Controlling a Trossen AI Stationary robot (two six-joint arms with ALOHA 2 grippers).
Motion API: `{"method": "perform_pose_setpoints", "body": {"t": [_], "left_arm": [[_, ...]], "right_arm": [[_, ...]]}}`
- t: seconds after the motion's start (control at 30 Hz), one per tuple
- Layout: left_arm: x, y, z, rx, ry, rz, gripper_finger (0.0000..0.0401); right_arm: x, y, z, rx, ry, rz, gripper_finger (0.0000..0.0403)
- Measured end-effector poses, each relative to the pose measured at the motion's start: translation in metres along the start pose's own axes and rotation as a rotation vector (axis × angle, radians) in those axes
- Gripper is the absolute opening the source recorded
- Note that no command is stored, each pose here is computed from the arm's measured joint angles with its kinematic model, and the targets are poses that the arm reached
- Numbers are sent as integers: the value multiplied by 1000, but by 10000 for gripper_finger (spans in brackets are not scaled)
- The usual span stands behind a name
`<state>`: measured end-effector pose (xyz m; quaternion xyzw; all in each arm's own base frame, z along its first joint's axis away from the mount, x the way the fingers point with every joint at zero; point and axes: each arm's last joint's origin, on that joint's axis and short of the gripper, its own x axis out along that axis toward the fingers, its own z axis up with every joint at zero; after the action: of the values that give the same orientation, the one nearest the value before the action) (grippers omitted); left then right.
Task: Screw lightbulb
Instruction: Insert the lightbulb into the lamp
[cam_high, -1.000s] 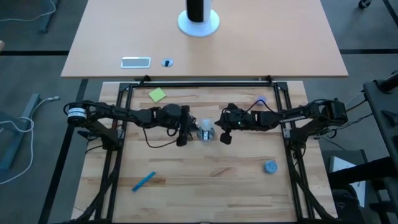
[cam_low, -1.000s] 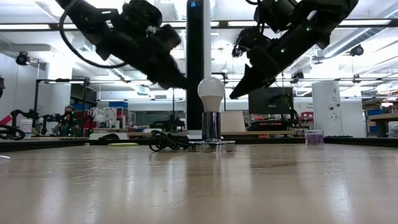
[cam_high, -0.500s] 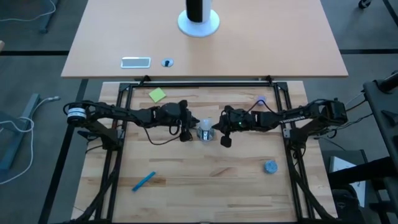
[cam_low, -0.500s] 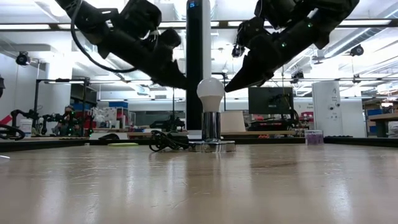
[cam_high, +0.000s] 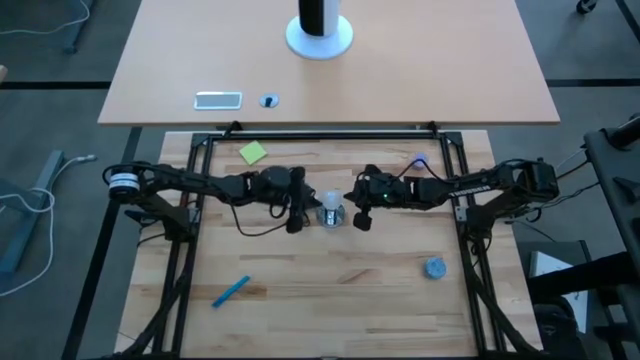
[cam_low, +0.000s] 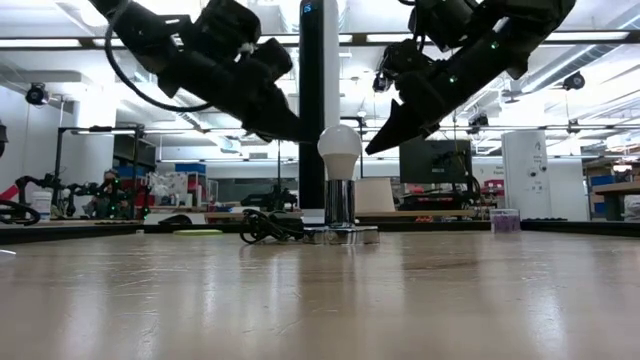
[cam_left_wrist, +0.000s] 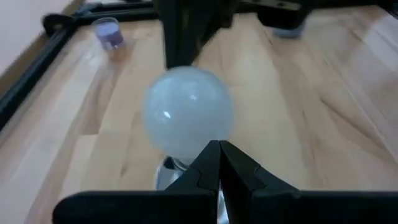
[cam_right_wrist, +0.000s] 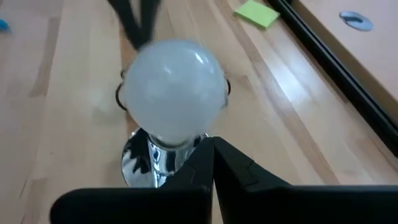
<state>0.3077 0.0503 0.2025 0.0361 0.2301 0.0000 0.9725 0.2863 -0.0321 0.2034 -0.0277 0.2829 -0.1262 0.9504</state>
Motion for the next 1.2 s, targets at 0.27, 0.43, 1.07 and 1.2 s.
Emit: {"method": "perform_pose_setpoints", "body": {"t": [0.27, 0.43, 1.07, 1.2], "left_arm": [[4, 5, -4, -9, 23, 88, 0], [2, 6, -8, -24, 76, 166, 0], [1, 5, -2, -22, 16, 63, 0], [1, 7, -3, -26, 25, 116, 0]], "right_arm": [[-1, 5, 1, -15, -12, 93, 0], [-1, 9, 0, -9, -3, 132, 0], [0, 2, 1, -19, -11, 59, 0], [-1, 6, 2, -22, -21, 134, 0]]}}
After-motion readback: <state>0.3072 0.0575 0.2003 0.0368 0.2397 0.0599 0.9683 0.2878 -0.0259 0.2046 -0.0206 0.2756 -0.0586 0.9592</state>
